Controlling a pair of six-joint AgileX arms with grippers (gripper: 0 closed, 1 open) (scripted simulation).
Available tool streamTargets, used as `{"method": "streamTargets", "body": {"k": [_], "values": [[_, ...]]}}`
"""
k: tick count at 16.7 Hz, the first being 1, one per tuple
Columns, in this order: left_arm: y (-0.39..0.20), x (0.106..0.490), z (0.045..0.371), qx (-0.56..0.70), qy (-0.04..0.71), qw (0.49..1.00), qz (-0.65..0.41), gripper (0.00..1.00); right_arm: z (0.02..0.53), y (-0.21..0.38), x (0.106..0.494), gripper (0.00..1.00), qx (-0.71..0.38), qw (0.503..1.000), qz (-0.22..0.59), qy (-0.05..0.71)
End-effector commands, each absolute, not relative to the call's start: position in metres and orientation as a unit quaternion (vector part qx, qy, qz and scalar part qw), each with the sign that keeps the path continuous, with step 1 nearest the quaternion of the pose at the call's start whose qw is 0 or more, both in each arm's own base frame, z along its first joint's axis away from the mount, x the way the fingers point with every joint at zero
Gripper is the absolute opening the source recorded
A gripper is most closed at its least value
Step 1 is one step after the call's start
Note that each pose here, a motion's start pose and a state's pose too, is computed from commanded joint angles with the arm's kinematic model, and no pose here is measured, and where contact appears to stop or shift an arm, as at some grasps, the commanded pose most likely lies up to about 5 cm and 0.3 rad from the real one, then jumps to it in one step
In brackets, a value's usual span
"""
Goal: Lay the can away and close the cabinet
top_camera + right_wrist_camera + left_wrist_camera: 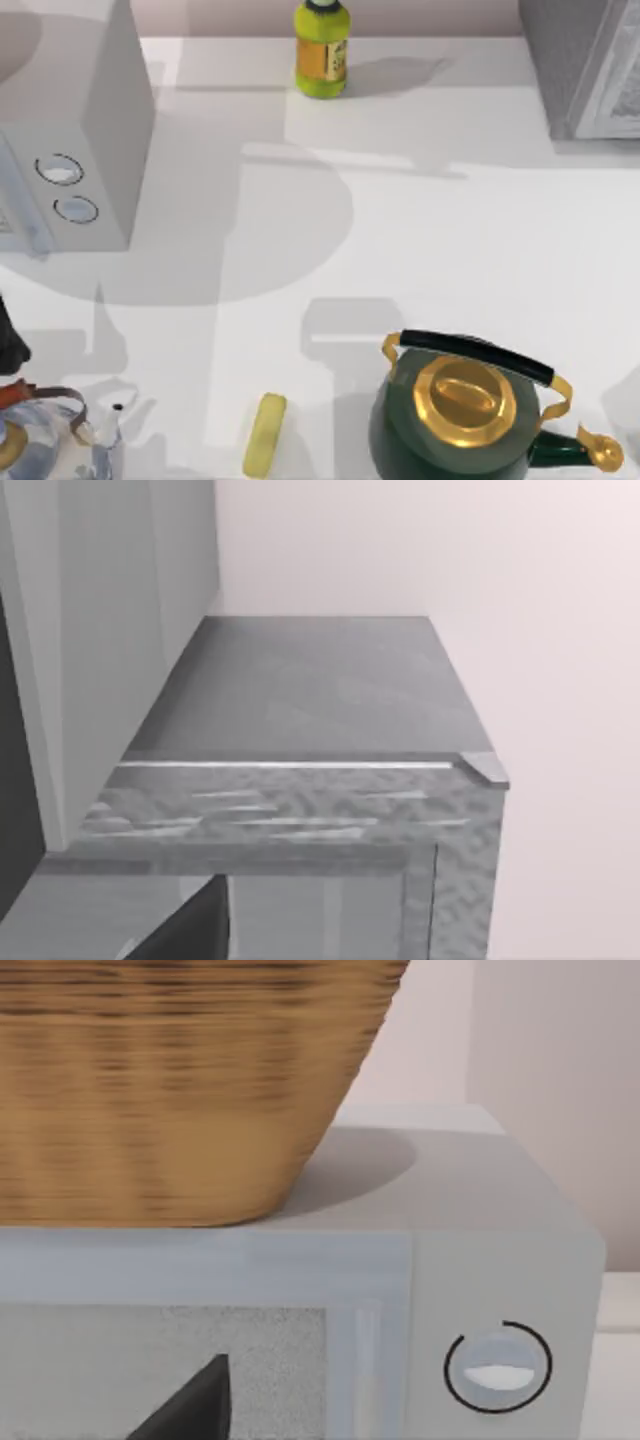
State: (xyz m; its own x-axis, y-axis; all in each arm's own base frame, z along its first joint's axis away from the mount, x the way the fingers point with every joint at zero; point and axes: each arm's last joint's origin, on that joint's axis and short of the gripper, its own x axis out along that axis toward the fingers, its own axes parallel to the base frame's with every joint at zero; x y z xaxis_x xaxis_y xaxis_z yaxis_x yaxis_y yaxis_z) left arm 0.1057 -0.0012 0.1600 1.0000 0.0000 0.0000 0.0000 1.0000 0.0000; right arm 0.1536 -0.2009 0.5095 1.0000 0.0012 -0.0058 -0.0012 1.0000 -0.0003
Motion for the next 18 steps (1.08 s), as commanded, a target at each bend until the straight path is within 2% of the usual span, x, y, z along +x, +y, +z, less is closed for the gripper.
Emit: {"method": "streamTargets", "body": {"k": [4, 8, 13, 18], "values": [[-0.001, 0.106, 0.160, 0.000, 0.000, 1.000, 0.000, 1.00, 0.509, -0.192, 0.171, 1.00, 0.001, 1.000, -0.010, 0.004], [-0.001, 0.106, 0.160, 0.000, 0.000, 1.000, 0.000, 1.00, 0.507, -0.158, 0.212, 1.00, 0.010, 1.000, -0.022, 0.011], [-0.001, 0.106, 0.160, 0.000, 0.000, 1.000, 0.000, 1.00, 0.506, -0.068, 0.260, 1.00, 0.014, 1.000, -0.017, 0.017], [-0.001, 0.106, 0.160, 0.000, 0.000, 1.000, 0.000, 1.00, 0.507, 0.034, 0.258, 1.00, 0.004, 1.000, -0.003, 0.013]]}}
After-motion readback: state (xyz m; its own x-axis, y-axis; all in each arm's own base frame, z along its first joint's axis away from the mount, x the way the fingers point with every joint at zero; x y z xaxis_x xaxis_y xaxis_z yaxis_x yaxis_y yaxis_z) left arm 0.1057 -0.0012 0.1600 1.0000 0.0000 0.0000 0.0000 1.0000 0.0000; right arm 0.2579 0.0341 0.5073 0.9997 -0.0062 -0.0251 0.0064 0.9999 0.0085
